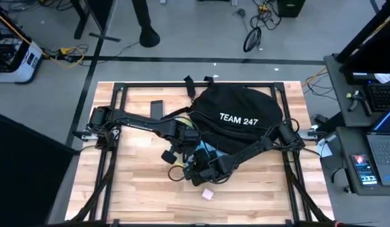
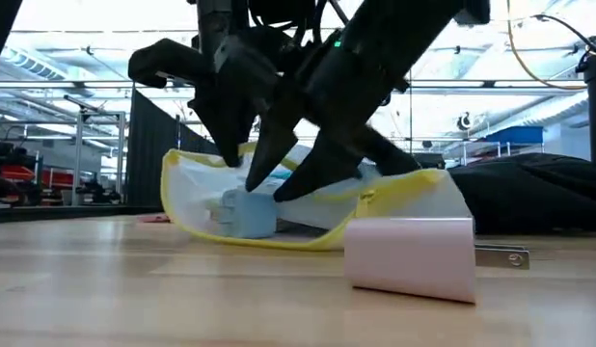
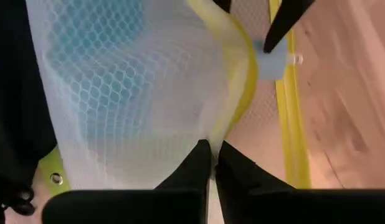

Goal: Unpack backpack
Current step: Remove the white charger adapter from the green zip bag

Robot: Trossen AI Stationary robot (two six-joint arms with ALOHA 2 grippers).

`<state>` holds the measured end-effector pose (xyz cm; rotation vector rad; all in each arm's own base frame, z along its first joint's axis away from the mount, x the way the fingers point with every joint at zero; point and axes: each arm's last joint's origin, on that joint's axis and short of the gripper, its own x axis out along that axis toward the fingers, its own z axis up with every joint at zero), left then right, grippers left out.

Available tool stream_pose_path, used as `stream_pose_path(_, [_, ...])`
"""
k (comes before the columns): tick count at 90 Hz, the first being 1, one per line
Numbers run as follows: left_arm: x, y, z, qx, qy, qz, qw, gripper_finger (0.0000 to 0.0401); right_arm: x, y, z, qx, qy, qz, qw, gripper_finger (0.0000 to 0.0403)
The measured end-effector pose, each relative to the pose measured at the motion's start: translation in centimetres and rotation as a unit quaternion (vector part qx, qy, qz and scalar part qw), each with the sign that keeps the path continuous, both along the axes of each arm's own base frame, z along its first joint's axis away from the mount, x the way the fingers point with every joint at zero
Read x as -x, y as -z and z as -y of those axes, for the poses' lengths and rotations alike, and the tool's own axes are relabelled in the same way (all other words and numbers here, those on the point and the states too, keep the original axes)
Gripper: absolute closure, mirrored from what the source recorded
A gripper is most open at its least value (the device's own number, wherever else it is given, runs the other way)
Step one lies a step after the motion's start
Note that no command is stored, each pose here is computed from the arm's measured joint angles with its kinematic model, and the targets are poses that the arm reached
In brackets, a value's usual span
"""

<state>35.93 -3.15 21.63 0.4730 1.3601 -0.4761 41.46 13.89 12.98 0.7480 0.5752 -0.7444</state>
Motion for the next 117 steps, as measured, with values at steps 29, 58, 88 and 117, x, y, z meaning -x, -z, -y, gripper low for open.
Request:
stream_pose_path(29, [0.2,-0.2,0.1,-0.001,0.002,-0.003,1.0,0.0399,0.0,-1.1,-1.2,0.046,-0.078,0.006,0.996,0.0311])
stream_pose_path(58, [0.4,-0.2,0.5,0.041,-0.031,-0.022,0.998,0.0399,0.8,-2.5,-2.5,0.034,-0.175,-0.022,0.984,0.0312])
stream_pose_path(88, [0.5,-0.6,0.4,0.08,-0.109,-0.04,0.99,0.031,2.8,-6.5,-1.5,0.073,-0.196,-0.061,0.976,0.0312])
stream_pose_path(117, [-0.4,-3.4,0.7,0.09,-0.287,-0.015,0.953,0.0269,3.4,-7.6,1.9,0.172,-0.284,-0.172,0.928,0.0312])
